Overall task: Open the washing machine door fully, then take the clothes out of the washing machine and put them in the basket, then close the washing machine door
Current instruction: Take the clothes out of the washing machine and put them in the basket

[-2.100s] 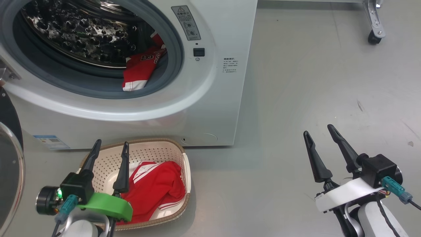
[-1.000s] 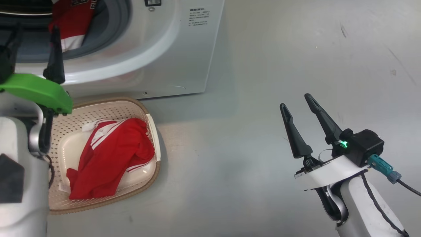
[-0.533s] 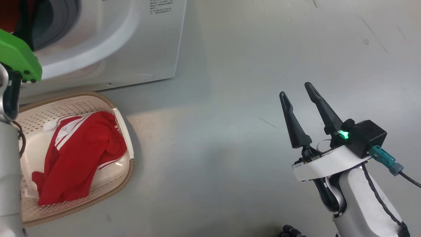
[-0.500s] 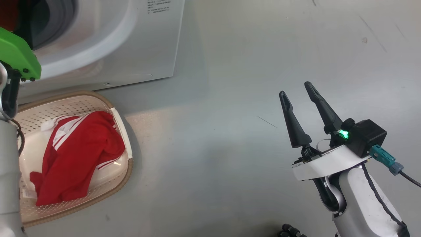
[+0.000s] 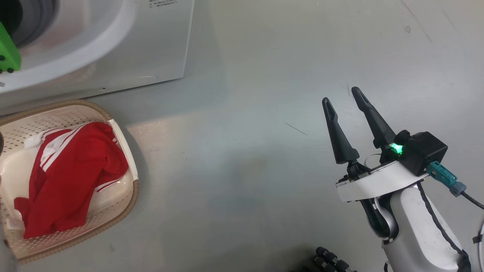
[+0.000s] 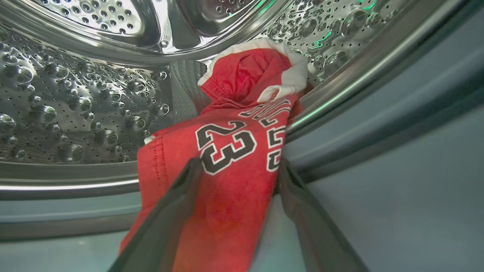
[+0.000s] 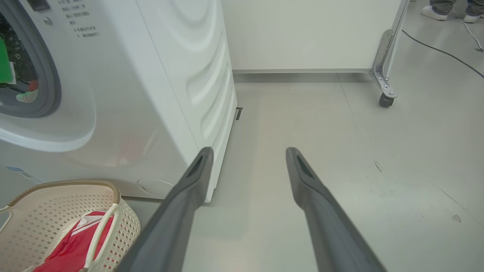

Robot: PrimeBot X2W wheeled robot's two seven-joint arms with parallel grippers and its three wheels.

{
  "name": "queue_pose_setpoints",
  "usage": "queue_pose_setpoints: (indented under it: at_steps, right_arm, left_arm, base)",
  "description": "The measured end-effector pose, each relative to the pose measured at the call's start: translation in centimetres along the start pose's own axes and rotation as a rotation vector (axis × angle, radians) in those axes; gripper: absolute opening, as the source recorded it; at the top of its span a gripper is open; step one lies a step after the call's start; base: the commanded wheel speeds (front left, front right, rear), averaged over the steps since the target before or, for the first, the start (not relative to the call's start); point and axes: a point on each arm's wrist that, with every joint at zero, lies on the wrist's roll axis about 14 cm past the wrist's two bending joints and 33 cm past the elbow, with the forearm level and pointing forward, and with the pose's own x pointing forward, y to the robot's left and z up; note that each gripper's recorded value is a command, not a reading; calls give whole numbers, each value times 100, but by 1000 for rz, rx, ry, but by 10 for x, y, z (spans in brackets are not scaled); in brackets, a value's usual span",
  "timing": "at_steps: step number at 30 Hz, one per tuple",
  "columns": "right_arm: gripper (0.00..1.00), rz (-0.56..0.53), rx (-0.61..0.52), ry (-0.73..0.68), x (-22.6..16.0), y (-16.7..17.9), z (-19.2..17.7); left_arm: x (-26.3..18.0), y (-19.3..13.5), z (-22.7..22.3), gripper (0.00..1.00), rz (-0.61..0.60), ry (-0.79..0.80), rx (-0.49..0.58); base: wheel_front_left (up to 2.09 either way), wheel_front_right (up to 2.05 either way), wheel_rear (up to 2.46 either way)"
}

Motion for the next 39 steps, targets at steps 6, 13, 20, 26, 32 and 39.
queue_pose_setpoints:
  at_steps: [6, 13, 20, 26, 32, 39]
  right_arm:
    - [100, 0, -2, 4, 1, 0, -1]
    - [100, 4, -2, 7, 2, 1, -2]
    - [100, 12, -7, 5, 1, 3, -1]
    - [100, 23, -8, -2, 2, 6, 1]
    - [100, 31, -8, -15, 2, 8, 6]
    - [100, 38, -15, -49, 0, 10, 19]
  left_arm:
    - [5, 5, 1, 100, 20, 10, 10]
    - [8, 6, -2, 0, 30, 35, 25]
    - [5, 13, -12, 0, 66, 78, 37]
    - [1, 16, 0, 0, 75, 29, 40]
    - [-7, 10, 15, 0, 68, -43, 44]
    - [-24, 2, 40, 0, 54, -160, 39]
  base:
    - [0, 0, 0]
    - [0, 0, 0]
    - [0, 0, 0]
    - [0, 0, 0]
    - [0, 0, 0]
    - [0, 0, 0]
